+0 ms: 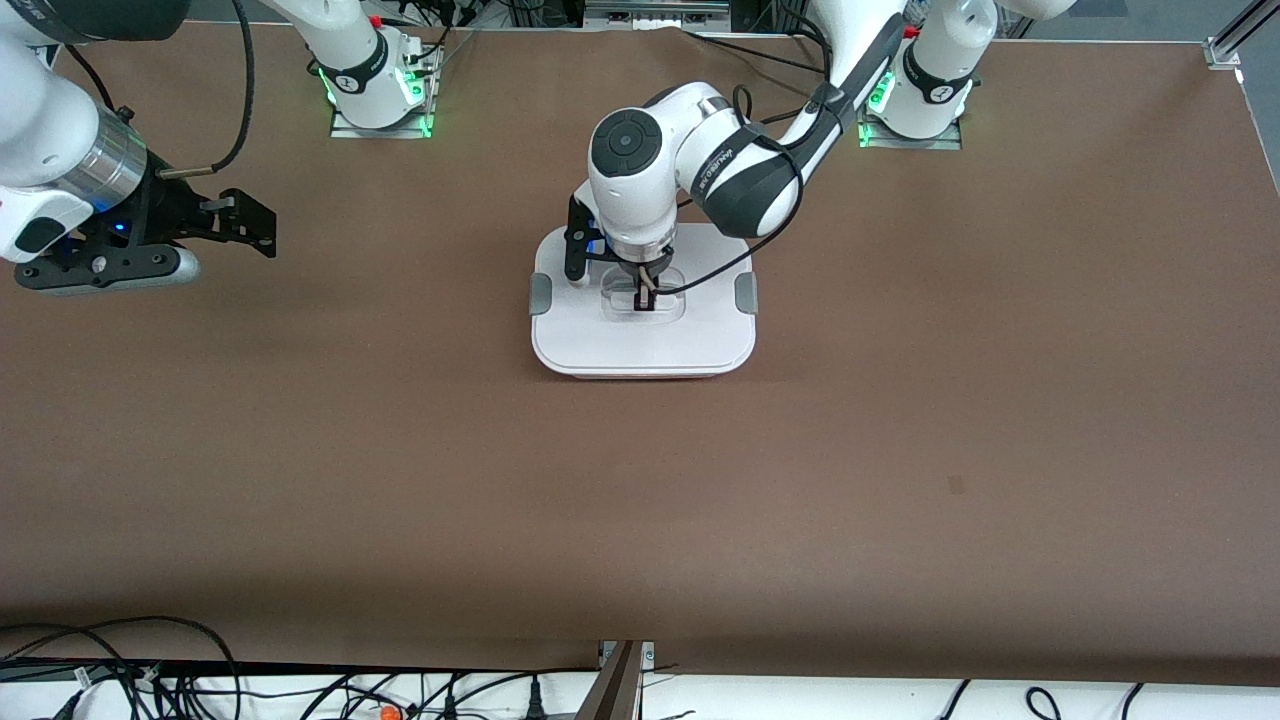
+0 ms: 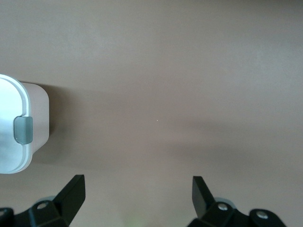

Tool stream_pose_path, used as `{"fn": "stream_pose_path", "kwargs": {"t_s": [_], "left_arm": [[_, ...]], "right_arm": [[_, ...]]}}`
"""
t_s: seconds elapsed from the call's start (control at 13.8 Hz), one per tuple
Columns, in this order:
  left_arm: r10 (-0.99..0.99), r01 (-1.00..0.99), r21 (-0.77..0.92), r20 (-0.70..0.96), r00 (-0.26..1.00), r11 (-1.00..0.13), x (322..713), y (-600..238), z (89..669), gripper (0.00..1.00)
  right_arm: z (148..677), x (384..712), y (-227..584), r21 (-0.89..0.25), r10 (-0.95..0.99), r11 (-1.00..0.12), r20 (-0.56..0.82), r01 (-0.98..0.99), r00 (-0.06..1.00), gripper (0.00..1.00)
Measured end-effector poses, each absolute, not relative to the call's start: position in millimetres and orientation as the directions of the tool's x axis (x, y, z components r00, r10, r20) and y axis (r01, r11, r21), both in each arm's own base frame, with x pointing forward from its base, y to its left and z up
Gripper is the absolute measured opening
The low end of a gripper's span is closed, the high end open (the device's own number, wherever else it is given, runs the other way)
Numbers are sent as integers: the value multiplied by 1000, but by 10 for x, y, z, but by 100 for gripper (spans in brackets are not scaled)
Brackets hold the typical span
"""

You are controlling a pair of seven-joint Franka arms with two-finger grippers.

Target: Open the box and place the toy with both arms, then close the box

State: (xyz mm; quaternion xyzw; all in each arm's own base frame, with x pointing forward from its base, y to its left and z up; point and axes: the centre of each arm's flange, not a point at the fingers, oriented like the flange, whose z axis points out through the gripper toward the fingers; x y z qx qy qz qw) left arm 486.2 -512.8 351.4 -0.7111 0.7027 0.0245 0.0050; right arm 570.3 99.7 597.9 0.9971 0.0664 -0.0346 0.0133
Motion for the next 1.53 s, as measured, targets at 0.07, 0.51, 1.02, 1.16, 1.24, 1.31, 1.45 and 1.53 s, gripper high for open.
{"fn": "stream_pose_path", "kwargs": {"t_s": [0.07,0.51,1.02,1.16,1.24,1.31,1.45,1.53], "left_arm": [[-999,-1000,19,-37,18,-19,4891,-5111,3604,58],[-992,-993,-14,-27,121,-121,5381,-4655,4163,100],[-907,-904,-74,34,420,-422,6629,-2832,4914,100],[-880,-876,-84,46,473,-475,6785,-2458,5026,100],[-868,-863,-88,47,495,-497,6835,-2317,5056,100],[-853,-848,-94,42,520,-521,6884,-2167,5067,100],[-814,-808,-116,21,580,-578,6988,-1764,5117,100],[-792,-784,-130,22,610,-607,7029,-1528,5209,100]], "right_arm": [[5982,5705,994,22,131,-991,-69,132,989,100],[5984,5710,967,22,125,-992,-68,127,990,100],[5992,5713,961,22,124,-992,-65,126,990,100],[5993,5714,967,22,125,-992,-64,127,990,100],[5993,5713,969,22,125,-992,-64,127,990,100],[5994,5714,970,22,125,-992,-63,127,990,100],[5995,5715,971,22,126,-992,-62,127,990,100],[5998,5717,974,22,126,-992,-60,128,990,100]]}}
